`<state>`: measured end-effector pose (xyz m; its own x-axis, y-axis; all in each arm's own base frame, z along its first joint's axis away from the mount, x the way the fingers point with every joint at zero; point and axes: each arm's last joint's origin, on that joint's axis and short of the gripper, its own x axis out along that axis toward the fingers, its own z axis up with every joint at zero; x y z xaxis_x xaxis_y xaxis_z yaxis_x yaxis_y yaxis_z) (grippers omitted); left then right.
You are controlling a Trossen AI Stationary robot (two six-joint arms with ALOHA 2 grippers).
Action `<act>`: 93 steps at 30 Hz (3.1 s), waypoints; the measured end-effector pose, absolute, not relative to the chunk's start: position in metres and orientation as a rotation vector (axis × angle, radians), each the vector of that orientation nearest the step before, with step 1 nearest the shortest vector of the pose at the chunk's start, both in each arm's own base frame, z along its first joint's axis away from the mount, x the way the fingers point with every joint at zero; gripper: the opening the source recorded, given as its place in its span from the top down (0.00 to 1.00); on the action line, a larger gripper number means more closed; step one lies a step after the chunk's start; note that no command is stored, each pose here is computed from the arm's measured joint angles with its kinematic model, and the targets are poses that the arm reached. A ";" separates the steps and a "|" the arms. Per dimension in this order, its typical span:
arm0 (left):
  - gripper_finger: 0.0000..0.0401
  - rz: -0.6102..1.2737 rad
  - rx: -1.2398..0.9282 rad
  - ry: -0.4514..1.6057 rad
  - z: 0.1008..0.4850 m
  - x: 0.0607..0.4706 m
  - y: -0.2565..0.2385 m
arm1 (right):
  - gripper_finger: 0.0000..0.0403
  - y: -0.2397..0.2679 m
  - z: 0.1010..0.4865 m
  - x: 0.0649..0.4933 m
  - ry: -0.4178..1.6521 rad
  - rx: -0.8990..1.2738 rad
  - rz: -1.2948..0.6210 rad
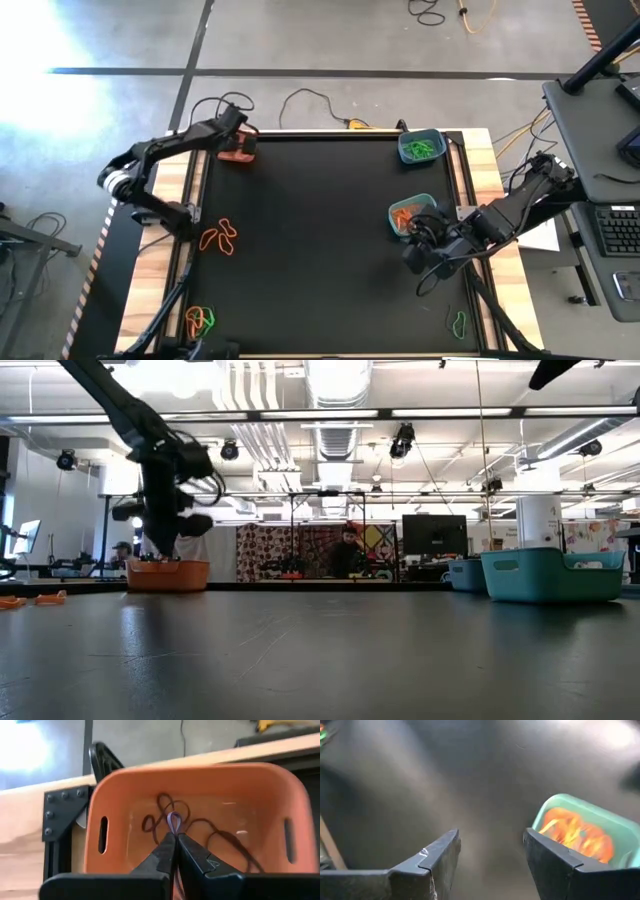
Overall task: Sort rubber bands into baskets
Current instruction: Put the purple rubber band into the orange bin, then put the orange rubber band into the green bin
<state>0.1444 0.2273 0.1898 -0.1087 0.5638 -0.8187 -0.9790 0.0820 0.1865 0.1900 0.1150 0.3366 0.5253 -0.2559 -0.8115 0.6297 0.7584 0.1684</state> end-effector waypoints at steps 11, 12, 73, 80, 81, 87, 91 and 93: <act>0.96 1.407 -0.616 1.149 0.157 0.162 0.259 | 0.48 0.133 0.343 0.195 0.859 0.626 -0.391; 0.94 1.392 -0.616 1.163 0.156 0.163 0.259 | 0.48 0.134 0.343 0.195 0.857 0.628 -0.389; 0.73 0.762 -0.810 1.471 0.141 0.162 -0.006 | 0.48 0.079 0.355 0.234 0.661 0.096 -0.470; 0.87 0.810 -0.766 1.412 0.145 0.167 0.004 | 0.48 0.079 0.355 0.234 0.657 0.122 -0.475; 0.89 0.822 -0.757 1.407 0.145 0.167 0.006 | 0.48 0.079 0.355 0.234 0.656 0.128 -0.477; 0.99 0.864 -0.756 1.410 0.141 0.167 0.014 | 0.48 0.079 0.355 0.234 0.655 0.132 -0.478; 1.00 0.849 -0.745 1.406 0.144 0.171 0.014 | 0.48 0.079 0.355 0.234 0.659 0.136 -0.472; 1.00 0.823 -0.738 1.379 0.150 0.177 0.015 | 0.48 0.080 0.355 0.234 0.666 0.141 -0.463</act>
<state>0.1768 0.0148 0.1498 0.0130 0.0672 -0.9977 -0.8458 0.5329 0.0248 0.2342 0.0797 0.3547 0.6896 -0.3678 -0.6239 0.4564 0.8896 -0.0199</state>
